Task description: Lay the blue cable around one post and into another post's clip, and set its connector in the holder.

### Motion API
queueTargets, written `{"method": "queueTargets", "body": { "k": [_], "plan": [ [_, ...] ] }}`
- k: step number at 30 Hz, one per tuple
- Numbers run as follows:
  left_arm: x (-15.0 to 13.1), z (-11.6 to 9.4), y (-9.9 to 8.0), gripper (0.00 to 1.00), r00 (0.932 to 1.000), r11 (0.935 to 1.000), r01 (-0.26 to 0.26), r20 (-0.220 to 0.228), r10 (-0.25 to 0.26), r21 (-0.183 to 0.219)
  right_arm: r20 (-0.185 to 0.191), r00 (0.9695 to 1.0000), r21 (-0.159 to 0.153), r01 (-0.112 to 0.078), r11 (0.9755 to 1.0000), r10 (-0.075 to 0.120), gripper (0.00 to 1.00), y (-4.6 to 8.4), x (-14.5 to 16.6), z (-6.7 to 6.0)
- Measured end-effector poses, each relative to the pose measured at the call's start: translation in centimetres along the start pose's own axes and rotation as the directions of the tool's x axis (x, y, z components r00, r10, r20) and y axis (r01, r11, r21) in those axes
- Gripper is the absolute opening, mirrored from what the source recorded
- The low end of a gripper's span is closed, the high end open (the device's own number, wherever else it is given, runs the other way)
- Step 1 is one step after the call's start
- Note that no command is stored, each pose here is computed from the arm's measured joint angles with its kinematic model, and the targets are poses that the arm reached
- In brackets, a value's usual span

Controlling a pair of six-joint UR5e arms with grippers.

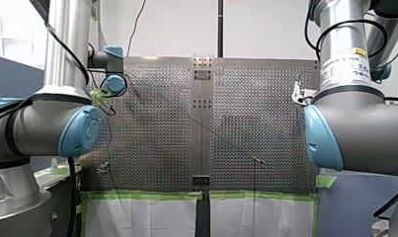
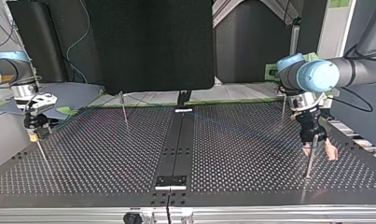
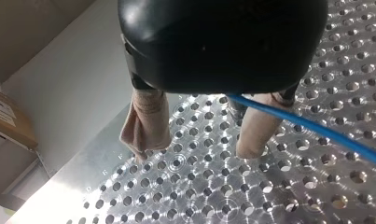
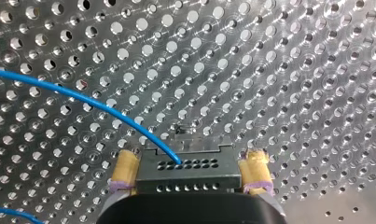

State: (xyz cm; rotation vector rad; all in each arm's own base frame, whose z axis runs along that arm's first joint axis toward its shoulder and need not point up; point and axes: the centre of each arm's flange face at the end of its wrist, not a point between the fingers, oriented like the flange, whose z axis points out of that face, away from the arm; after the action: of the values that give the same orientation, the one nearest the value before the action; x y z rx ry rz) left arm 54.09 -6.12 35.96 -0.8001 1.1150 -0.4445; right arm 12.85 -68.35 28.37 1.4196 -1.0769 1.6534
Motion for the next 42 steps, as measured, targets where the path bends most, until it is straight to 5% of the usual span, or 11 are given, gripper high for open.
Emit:
{"method": "queueTargets", "body": {
  "k": [42],
  "plan": [
    [0.03,0.00,0.01,1.00,1.0000,1.0000,0.000,-0.001,0.000,0.000,0.002,1.0000,0.016,0.007,0.9999,-0.007,0.87,-0.46,-0.07,0.10]
  ]
}}
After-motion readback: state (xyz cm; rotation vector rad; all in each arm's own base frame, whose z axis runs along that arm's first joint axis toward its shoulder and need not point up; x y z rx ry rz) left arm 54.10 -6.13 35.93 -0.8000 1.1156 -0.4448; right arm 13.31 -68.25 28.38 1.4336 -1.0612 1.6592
